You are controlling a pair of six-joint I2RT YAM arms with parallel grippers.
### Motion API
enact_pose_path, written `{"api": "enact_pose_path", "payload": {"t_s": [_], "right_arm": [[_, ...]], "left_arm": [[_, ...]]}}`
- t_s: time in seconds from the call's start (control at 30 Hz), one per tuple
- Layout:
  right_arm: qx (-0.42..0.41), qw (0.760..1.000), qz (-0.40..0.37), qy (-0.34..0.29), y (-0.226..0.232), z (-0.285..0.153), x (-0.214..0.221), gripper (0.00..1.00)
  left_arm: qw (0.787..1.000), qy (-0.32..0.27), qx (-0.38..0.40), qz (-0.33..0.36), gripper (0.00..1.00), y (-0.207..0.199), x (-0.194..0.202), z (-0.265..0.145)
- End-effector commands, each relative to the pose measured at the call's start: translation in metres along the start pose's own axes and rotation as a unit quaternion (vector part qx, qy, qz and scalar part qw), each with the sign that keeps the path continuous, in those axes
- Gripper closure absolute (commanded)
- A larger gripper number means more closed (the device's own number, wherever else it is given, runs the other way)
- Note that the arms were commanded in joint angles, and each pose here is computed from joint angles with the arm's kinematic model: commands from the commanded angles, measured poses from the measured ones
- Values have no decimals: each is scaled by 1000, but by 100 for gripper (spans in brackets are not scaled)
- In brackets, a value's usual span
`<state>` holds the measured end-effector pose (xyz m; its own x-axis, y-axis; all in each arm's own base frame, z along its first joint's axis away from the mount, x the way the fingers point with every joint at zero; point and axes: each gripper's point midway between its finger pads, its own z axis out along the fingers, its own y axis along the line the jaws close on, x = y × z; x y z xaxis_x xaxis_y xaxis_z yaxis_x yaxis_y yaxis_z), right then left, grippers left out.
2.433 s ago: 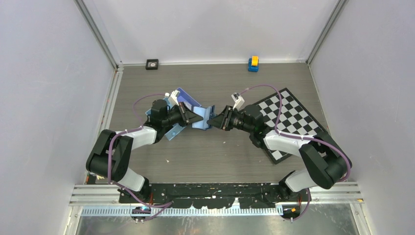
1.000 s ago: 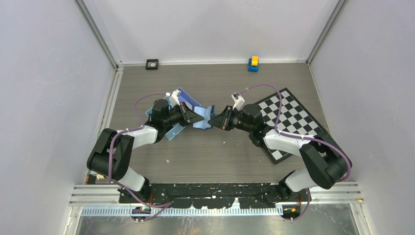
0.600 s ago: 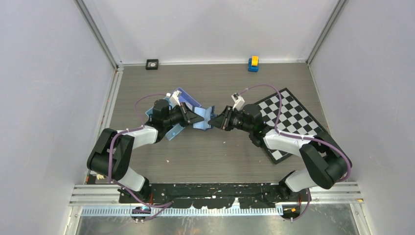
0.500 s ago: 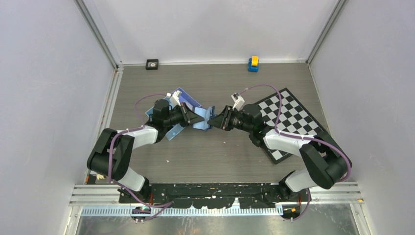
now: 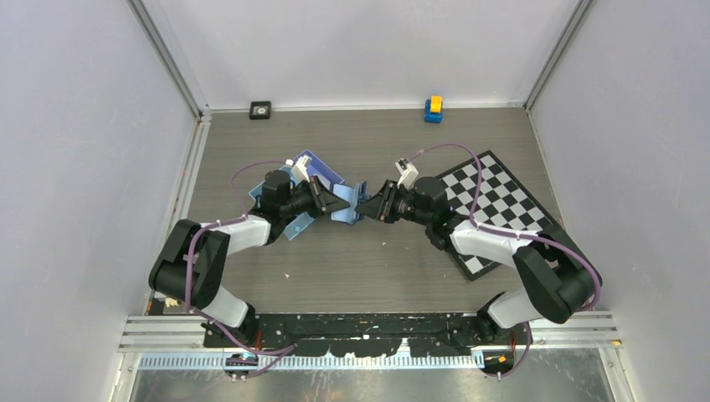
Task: Take the credit cards out of the card holder
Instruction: Remove the credit card from the card holder.
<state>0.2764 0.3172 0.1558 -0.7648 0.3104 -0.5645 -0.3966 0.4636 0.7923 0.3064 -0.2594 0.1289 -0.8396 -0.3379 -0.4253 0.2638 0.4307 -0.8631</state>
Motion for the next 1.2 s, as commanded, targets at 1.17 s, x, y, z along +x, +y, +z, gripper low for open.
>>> {"api": "enact_pose_path", "payload": {"t_s": [1.17], "right_arm": [[47,999,-7,-6,-11,13,-13,41]], "left_arm": [[996,-25,-33,78,100,-12,-18,-9]]}}
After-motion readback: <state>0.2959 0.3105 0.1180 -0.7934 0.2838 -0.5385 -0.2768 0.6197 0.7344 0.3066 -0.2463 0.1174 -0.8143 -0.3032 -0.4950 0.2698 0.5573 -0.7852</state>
